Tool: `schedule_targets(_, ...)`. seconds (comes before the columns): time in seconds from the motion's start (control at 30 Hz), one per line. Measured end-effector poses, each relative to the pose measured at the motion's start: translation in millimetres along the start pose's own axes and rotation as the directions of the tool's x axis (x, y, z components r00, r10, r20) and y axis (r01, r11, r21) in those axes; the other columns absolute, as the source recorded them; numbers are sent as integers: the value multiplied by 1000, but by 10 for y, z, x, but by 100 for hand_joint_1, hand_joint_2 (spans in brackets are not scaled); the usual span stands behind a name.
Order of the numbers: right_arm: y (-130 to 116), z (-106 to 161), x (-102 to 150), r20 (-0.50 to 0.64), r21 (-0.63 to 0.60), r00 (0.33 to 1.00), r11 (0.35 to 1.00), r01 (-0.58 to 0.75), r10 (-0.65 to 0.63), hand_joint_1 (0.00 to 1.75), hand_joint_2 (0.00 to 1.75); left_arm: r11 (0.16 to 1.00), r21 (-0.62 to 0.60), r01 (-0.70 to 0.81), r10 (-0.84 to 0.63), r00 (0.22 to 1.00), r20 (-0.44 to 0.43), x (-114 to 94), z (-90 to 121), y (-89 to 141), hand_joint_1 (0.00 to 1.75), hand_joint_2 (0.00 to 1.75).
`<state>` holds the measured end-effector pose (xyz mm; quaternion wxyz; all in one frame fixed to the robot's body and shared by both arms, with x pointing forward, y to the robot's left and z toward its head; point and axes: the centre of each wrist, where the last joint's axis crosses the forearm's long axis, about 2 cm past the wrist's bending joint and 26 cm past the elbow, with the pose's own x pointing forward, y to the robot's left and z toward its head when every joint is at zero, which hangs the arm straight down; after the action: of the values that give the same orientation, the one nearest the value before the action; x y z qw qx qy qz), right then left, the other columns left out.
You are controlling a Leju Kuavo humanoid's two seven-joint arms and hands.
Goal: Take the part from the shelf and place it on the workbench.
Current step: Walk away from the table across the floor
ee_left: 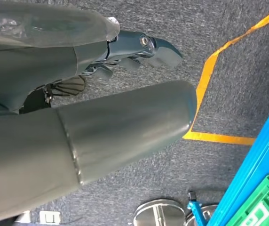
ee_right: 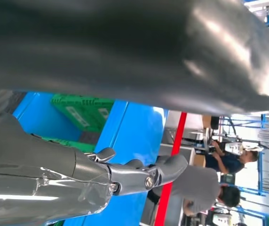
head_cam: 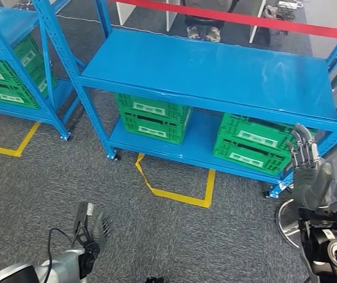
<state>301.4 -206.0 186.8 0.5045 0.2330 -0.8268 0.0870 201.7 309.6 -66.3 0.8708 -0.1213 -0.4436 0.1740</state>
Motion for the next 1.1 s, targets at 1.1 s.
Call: schedule_targets(1.1, 0, 45, -19, -19, 17, 1000, 1000, -12, 13, 0, 0, 1000, 6, -9, 9, 1000, 5, -11, 11, 16, 0, 0)
